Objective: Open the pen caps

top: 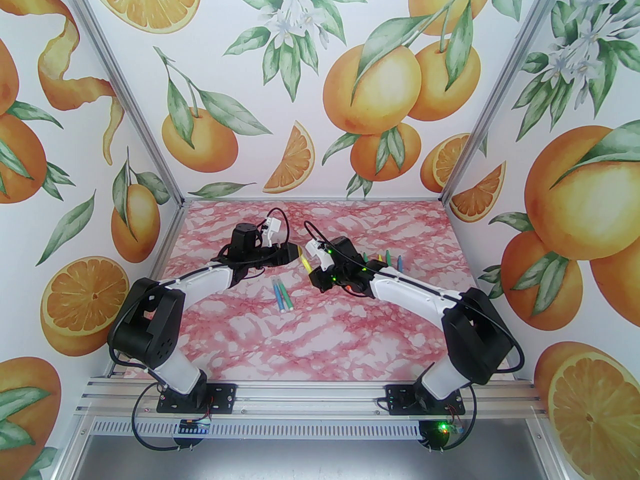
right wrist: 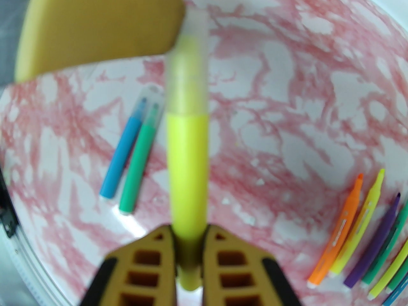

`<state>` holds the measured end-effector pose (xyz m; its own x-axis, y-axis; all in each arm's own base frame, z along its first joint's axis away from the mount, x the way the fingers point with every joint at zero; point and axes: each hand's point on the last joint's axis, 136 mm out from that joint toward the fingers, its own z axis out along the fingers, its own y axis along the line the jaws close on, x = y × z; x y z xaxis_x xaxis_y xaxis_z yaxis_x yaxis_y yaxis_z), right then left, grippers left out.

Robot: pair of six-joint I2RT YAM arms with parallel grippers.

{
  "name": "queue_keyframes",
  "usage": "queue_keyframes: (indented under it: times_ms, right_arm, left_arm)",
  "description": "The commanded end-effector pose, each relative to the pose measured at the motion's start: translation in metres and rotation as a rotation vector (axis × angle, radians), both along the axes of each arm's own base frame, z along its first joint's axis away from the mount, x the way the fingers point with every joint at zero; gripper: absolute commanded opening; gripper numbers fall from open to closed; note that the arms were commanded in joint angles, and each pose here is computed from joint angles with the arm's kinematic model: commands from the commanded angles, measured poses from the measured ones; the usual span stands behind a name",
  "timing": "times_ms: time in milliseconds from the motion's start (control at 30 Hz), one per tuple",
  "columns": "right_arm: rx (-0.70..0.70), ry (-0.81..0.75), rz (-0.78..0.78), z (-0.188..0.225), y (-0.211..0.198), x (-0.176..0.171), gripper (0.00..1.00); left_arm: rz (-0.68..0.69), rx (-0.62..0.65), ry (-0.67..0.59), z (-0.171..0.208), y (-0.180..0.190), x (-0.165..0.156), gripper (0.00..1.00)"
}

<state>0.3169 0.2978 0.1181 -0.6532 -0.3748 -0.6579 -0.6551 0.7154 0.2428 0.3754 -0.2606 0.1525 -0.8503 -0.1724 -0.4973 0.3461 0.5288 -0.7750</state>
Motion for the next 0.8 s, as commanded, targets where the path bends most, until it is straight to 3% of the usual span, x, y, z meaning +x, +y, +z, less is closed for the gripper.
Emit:
queue_keyframes:
  times_ms: [0, 767]
  right_arm:
    - [0.036, -0.039, 0.039, 0.015, 0.009, -0.003, 0.00]
    - [0.052, -0.080, 0.032, 0.025, 0.011, 0.004, 0.00]
  left_arm:
    - [-0.032, -0.043, -0.046, 0.019, -0.011, 0.006, 0.56]
    - [-0.081, -0.084, -0.038, 0.024, -0.024, 0.005, 0.31]
